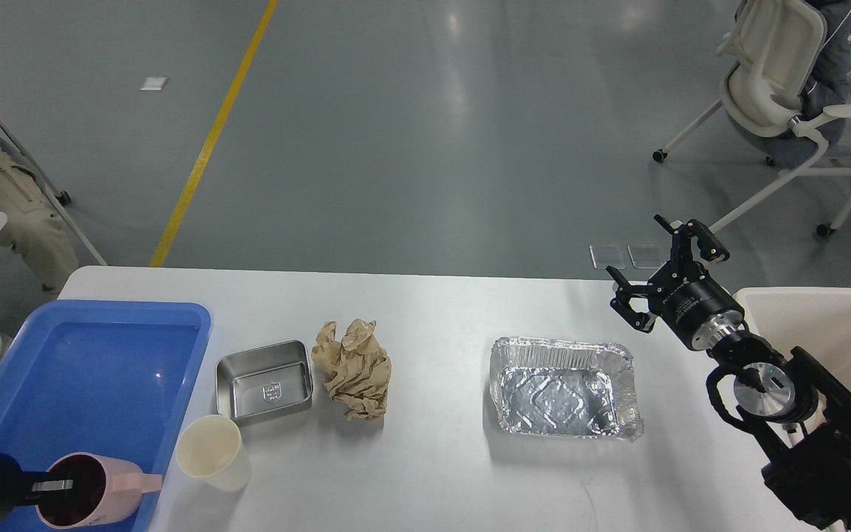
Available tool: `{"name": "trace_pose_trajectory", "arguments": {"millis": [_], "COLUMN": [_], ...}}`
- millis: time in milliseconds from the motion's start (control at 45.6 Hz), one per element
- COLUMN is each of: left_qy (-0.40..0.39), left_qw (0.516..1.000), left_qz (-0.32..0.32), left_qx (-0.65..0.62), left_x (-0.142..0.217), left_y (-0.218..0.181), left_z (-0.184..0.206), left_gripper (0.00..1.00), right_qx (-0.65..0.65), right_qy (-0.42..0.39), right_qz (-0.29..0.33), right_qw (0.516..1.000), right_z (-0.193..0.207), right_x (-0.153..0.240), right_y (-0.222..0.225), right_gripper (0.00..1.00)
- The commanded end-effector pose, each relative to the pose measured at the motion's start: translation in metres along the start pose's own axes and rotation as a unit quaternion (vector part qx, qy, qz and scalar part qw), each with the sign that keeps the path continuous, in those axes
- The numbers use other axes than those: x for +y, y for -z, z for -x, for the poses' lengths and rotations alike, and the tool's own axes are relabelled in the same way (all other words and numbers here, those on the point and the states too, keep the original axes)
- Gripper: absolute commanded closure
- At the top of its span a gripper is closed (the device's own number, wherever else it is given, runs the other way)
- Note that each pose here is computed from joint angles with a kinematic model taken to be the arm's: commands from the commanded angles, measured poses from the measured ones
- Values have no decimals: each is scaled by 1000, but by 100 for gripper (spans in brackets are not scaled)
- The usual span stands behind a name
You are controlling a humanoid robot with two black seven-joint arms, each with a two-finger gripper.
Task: Tidy desktop
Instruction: 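Lower the mug into the blue tray and open the left gripper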
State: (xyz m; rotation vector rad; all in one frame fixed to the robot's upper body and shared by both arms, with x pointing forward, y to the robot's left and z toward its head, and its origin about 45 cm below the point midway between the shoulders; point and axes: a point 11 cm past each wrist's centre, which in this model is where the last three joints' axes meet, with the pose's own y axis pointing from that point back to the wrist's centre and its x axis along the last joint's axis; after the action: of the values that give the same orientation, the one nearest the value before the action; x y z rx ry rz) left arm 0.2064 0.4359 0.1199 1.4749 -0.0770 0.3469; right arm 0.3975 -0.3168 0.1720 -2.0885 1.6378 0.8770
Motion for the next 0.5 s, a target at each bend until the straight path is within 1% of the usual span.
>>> {"name": "trace_pose_trajectory", "arguments": {"millis": [0, 22, 66, 175, 241, 329, 416, 482], "left_qy": [-9, -12, -18, -37, -43, -64, -113, -160], "left_qw": [999, 999, 999, 997, 996, 990, 975, 955], "left_qz": [16, 19, 24, 31, 37, 63, 107, 153], "left_qx": [30, 34, 41, 59, 75, 108, 157, 199], "left_x": [4, 5, 7, 15, 18, 30, 55, 81], "left_y": [-1, -2, -2, 1, 4, 3, 3, 3], "left_z": [-7, -9, -13, -26, -31, -45, -74, -99], "left_gripper": [33, 26, 18, 7, 5, 4, 3, 3], "right_qx": [0, 0, 0, 1, 0, 0, 0, -1], "right_qy": [0, 0, 0, 0, -1, -3, -4, -4], "right_qz": [0, 0, 0, 1, 1, 2, 2, 3], "right_qw": [1000, 1000, 1000, 1000, 1000, 1000, 1000, 1000], "right_z": [0, 0, 0, -1, -1, -2, -2, -2], "right_x": [0, 0, 0, 0, 1, 1, 0, 0], "right_y": [0, 0, 0, 0, -1, -2, -2, -2], "right_gripper": [0, 0, 0, 0, 0, 0, 0, 0]}}
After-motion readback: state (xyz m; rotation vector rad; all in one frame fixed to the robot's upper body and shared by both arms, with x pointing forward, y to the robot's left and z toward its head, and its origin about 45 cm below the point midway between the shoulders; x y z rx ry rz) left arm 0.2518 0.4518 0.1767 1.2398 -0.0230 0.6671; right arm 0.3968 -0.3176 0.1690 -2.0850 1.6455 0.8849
